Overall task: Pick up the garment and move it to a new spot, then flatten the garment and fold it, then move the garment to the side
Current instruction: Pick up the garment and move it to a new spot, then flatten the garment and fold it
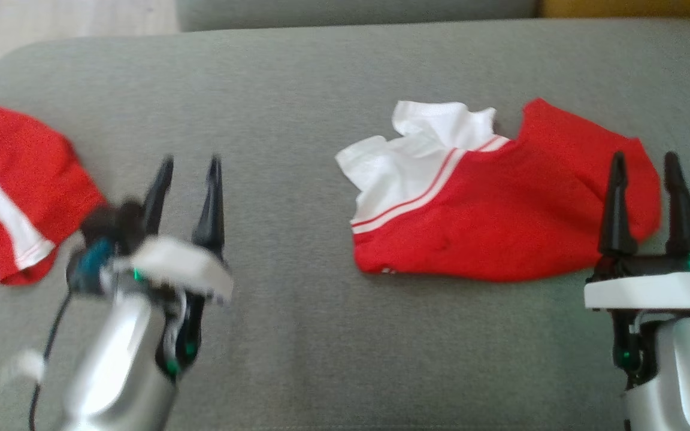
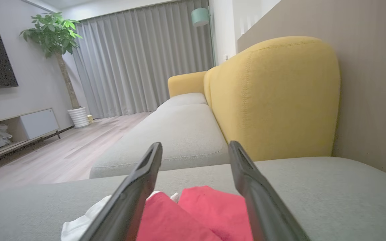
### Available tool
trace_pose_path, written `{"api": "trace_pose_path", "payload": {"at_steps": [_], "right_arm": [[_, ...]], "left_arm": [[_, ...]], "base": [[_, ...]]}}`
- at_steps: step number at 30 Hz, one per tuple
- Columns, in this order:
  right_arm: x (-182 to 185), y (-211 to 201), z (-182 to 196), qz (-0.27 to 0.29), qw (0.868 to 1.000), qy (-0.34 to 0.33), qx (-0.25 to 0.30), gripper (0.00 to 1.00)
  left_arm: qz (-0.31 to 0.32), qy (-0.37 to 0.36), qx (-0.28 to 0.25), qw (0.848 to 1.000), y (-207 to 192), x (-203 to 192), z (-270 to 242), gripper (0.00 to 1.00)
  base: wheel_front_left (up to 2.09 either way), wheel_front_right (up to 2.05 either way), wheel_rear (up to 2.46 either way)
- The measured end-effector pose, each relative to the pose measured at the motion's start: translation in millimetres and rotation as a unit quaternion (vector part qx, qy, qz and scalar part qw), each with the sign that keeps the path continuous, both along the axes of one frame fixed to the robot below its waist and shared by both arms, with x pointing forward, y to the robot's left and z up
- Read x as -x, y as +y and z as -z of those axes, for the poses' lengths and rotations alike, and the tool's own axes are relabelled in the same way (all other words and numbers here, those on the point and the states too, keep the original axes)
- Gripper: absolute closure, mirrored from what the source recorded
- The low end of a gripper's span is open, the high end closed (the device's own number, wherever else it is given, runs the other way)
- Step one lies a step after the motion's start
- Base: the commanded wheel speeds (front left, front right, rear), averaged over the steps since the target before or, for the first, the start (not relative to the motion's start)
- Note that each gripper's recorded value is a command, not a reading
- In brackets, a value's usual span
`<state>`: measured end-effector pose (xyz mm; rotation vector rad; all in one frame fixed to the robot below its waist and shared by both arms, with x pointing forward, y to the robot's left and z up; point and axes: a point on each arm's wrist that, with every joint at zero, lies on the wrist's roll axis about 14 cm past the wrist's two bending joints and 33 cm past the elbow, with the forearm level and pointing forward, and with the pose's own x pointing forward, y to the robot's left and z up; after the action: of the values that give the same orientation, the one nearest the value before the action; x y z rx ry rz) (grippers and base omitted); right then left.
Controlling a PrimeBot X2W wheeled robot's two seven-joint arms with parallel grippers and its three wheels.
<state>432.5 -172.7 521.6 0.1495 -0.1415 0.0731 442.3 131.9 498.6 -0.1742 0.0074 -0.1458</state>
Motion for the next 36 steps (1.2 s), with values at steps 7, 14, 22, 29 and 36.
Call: {"api": "trace_pose_path", "payload": {"at_steps": [7,14,22,29,36], "right_arm": [[-5,34,0,-0.046,0.999,-0.001,0.009,0.00],[-9,96,15,-0.137,0.989,0.035,0.040,0.00],[-43,140,58,-0.243,0.947,0.152,0.143,0.00],[-61,141,98,-0.273,0.909,0.246,0.194,0.00],[-68,146,118,-0.301,0.883,0.293,0.210,0.00]], "left_arm": [[-0.048,0.003,0.039,0.998,19,32,4,0.00],[-0.048,-0.018,0.046,0.998,21,38,-6,0.00],[-0.080,0.006,0.047,0.996,43,46,11,0.00],[-0.101,0.011,0.063,0.993,53,50,13,0.00],[-0.115,0.022,0.065,0.991,58,54,19,0.00]], "base": [[0.00,0.00,0.00],[0.00,0.00,0.00],[0.00,0.00,0.00],[0.00,0.00,0.00],[0.00,0.00,0.00]]}}
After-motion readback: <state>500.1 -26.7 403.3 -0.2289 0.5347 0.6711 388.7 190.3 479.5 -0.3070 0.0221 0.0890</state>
